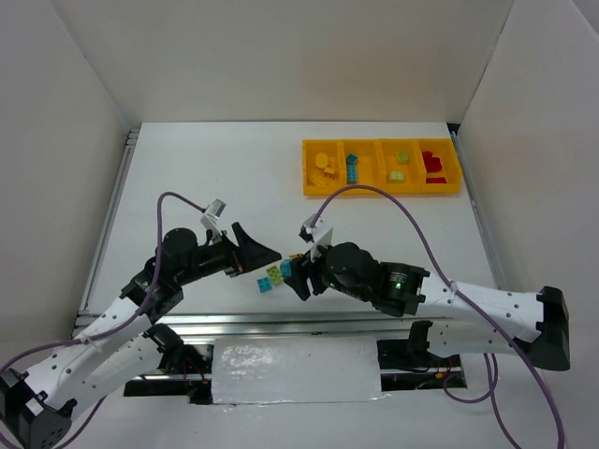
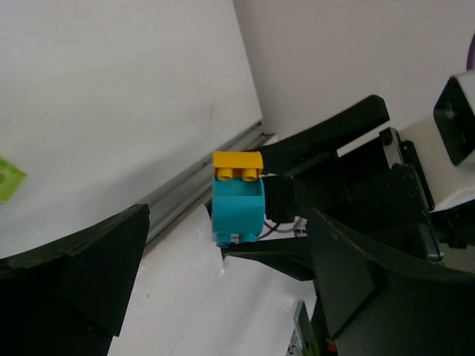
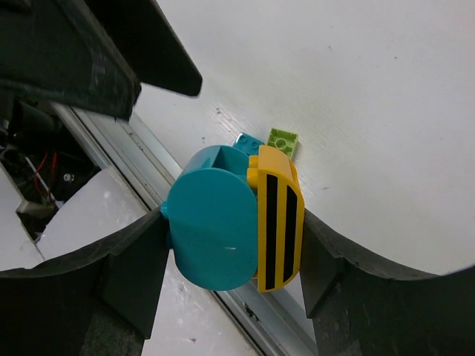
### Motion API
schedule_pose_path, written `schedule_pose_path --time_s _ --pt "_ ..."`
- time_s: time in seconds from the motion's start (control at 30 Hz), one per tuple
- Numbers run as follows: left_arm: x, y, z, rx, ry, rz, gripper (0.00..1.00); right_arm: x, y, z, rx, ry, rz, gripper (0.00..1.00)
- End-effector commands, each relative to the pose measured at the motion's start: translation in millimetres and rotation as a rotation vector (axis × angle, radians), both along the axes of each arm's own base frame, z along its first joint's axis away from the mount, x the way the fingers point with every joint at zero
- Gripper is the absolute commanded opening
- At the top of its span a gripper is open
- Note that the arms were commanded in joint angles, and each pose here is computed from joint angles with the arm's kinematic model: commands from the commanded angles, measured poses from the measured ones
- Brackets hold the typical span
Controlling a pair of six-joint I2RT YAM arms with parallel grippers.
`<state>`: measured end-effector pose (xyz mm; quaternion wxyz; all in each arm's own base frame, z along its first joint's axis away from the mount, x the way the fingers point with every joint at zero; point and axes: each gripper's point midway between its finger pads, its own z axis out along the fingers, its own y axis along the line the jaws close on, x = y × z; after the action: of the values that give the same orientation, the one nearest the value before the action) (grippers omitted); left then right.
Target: Sort the legos into containers by color
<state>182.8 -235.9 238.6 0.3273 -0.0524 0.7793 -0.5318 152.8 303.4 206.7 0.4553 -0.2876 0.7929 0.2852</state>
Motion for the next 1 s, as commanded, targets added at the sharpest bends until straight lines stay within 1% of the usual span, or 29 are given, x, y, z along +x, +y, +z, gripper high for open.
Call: schedule_pose_path --time_s 0.0,0.13,0.23,0.27,0.33,0.37,0.5,0.53,0.57,0.6,0.63,0.67,0.7,0.73,0.77,0.8,0.83,0.87,0.97 --pt "-20 -25 39 -0.141 -0.087 -0.143 0.99 -2 3 26 0.073 -0.059 0.023 0.0" --pt "-21 -40 31 -0.121 -0.075 -0.183 0.98 -5 7 34 0.083 -0.061 0.052 0.0" --pt "-23 -50 24 -0.103 -0.06 -0.209 0.93 -6 8 38 0.094 -0.067 0.05 0.0" --pt "-23 -51 23 -0.098 -0.063 -0.214 0.89 -5 8 38 0.094 -0.069 0.046 0.0" --pt "-24 -55 20 -0.086 -0.056 -0.219 0.85 -5 7 41 0.105 -0.074 0.044 0.0" --pt "-24 -55 19 -0.083 -0.062 -0.22 0.75 -6 6 41 0.107 -0.076 0.045 0.0" --pt "-27 -61 15 -0.074 -0.059 -0.253 0.61 -1 5 46 0.123 -0.089 0.014 0.0" --pt "-28 -62 16 -0.077 -0.063 -0.263 0.54 0 5 45 0.119 -0.089 0.011 0.0" --pt "-30 -65 20 -0.086 -0.079 -0.284 0.39 0 6 45 0.119 -0.089 0.011 0.0" --pt "-32 -67 20 -0.088 -0.084 -0.301 0.3 2 8 45 0.121 -0.087 0.007 0.01" --pt "-34 -69 23 -0.094 -0.105 -0.318 0.1 3 10 42 0.11 -0.084 0.003 0.03" --pt "-35 -71 26 -0.101 -0.119 -0.335 0.03 4 11 41 0.107 -0.084 0.002 0.05" --pt "-39 -72 31 -0.115 -0.142 -0.36 0.0 3 13 40 0.112 -0.08 0.004 0.09" --pt "-39 -72 33 -0.119 -0.154 -0.364 0.0 3 15 39 0.115 -0.077 0.011 0.14" --pt "-39 -71 35 -0.116 -0.175 -0.363 0.0 2 15 36 0.114 -0.072 0.016 0.25" --pt "-38 -69 36 -0.107 -0.185 -0.348 0.0 1 16 38 0.13 -0.071 0.023 0.65" --pt "-37 -67 36 -0.095 -0.191 -0.338 0.0 -2 17 37 0.136 -0.063 0.037 0.89" --pt "-36 -65 41 -0.083 -0.219 -0.331 0.0 -6 14 37 0.148 -0.059 0.057 1.0" --pt "-32 -54 51 -0.039 -0.286 -0.283 0.0 -20 7 34 0.151 -0.02 0.145 1.0"
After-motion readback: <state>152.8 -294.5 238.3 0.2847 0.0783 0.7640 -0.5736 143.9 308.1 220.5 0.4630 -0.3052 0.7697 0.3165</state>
